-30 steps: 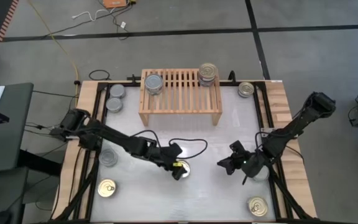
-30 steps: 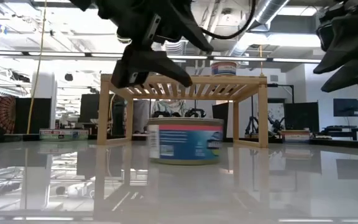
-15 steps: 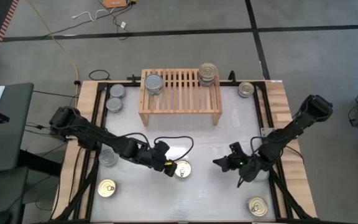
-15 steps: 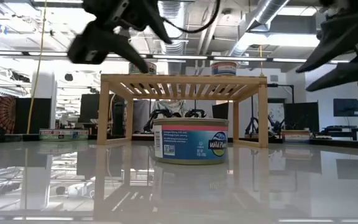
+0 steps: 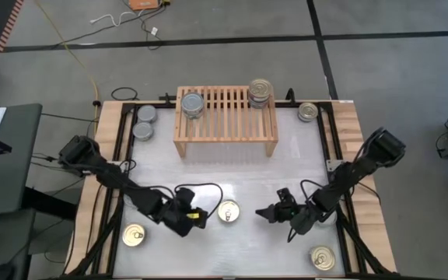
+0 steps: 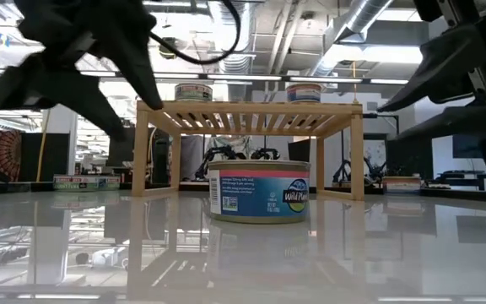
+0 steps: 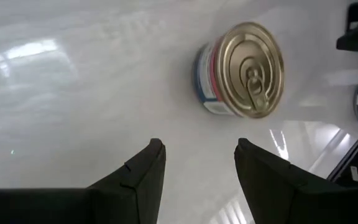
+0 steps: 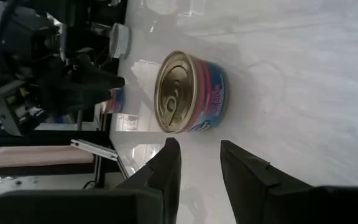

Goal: Stack canned seafood by type on shelf
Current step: Put the blue-pink tuna can on the shelf

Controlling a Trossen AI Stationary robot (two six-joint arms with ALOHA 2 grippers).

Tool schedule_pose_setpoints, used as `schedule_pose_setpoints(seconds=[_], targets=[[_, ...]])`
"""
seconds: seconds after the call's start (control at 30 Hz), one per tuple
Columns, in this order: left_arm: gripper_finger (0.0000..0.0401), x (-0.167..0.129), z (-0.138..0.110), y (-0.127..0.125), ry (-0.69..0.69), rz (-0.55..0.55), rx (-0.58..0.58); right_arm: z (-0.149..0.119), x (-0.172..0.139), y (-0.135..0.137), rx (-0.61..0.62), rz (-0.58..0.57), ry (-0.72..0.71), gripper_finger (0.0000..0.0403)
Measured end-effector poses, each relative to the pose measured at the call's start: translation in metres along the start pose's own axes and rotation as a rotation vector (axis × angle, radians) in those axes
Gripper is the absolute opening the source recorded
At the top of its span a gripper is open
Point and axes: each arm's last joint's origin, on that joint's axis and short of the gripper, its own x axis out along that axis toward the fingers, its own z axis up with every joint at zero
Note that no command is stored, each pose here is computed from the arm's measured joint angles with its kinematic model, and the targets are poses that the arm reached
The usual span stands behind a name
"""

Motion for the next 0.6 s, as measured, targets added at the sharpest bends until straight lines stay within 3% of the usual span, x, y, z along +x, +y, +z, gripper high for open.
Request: schedule_pose_setpoints(seconds=[0.23,0.4,0.6], targets=[[0.0185,-0.008,-0.012,-0.002,-0.132,-0.073,0.037,0.006,0.012,0.01,-0.102,0.011,0.038,0.0137],[0.0185,-0.005,-0.01,-0.007,-0.134,-0.109,0.063,0.017,0.024,0.03,-0.193,0.026,0.008,0.0137],[0.0185,-0.003,-0.007,-0.008,-0.137,-0.105,0.064,0.031,0.035,0.034,-0.242,-0.116,0.021,0.0136]])
